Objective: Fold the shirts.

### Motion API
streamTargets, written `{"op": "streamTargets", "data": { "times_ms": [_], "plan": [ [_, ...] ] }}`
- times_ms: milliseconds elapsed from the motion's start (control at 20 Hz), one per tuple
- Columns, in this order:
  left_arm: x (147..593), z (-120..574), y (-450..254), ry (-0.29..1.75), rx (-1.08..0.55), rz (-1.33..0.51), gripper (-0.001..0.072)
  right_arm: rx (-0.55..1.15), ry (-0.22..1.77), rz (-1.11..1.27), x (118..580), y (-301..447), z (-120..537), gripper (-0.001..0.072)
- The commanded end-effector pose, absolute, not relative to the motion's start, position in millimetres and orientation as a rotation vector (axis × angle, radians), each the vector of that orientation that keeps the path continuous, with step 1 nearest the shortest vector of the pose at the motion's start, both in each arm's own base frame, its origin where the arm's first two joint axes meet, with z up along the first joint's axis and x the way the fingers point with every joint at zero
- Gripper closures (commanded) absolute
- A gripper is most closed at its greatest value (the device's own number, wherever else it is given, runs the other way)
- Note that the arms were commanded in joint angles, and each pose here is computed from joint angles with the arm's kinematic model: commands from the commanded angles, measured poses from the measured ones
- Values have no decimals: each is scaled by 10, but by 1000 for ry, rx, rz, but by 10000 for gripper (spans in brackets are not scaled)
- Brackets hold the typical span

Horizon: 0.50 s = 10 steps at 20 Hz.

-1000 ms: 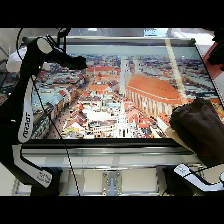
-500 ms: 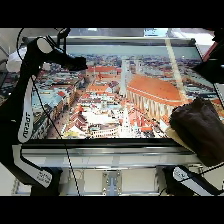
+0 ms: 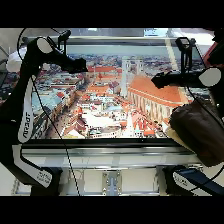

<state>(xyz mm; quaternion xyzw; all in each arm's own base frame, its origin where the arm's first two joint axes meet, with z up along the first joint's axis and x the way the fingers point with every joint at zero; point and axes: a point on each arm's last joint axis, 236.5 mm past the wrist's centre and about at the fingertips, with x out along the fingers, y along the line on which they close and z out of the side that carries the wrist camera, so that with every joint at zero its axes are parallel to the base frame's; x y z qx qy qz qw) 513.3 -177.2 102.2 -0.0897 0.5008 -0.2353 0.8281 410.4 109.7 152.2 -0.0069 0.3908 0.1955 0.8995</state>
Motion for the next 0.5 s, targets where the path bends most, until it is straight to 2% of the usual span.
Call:
{"op": "streamTargets", "data": {
  "times_ms": [0,450],
  "plan": [
    [5127,1027,-1770,1064,-188,-500,407,-40,848,413,4025,1169,1428,300],
    [5127,1027,-1770,1064,-188,-500,407,-40,842,412,4037,1168,1437,301]
  ]
}}
